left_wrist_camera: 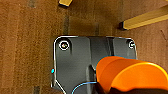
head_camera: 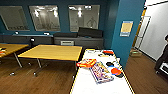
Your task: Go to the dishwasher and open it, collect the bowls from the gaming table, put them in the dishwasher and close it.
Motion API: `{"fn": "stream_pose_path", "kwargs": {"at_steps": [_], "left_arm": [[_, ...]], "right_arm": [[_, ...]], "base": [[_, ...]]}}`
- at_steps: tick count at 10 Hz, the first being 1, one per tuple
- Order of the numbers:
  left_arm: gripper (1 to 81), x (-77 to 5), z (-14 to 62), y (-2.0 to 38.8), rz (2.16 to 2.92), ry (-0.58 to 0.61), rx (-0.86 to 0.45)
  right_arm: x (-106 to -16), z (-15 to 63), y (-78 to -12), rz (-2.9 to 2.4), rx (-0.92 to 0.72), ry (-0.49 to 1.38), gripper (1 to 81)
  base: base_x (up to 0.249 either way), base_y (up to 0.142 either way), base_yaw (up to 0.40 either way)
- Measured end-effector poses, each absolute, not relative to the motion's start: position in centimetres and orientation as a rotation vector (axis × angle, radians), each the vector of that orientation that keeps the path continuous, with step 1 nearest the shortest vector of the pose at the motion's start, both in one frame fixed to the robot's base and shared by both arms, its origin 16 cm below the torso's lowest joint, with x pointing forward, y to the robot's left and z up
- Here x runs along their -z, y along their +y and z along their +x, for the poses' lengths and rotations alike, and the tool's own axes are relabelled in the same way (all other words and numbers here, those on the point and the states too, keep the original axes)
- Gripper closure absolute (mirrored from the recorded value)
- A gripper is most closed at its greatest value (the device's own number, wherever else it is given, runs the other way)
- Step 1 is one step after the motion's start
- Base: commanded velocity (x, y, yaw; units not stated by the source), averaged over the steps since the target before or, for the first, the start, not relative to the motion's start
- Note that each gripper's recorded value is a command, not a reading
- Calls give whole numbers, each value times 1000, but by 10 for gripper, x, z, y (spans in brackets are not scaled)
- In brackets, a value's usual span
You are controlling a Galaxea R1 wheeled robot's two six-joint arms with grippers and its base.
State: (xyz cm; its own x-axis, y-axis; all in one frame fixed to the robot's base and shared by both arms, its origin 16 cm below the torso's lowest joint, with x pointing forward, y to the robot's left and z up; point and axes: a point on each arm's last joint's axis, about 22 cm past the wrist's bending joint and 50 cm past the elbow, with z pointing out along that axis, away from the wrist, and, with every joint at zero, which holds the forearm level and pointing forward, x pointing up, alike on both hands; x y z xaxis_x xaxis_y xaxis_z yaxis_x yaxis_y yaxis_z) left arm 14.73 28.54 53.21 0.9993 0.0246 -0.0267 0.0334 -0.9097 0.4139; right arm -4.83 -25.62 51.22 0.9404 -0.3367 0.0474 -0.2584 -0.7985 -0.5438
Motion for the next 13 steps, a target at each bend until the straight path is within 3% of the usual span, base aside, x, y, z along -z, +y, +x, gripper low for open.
{"fn": "stream_pose_path", "kwargs": {"at_steps": [3,5,7,10,13], "left_arm": [[811,-509,95,252,2683,86,104],[811,-491,50,259,2712,139,191],[811,-473,54,266,2757,138,157],[811,-450,19,265,2795,104,207],[811,-441,18,257,2802,-7,151]], "right_arm": [[-507,-49,-254,-2553,178,408,811],[-503,-48,-251,-2558,171,402,811],[-498,-50,-253,-2573,166,396,811],[-493,-53,-240,-2571,149,389,811],[-483,-57,-241,-2604,129,366,811]], "base": [[0,0,0],[0,0,0],[0,0,0],[0,0,0],[0,0,0]]}}
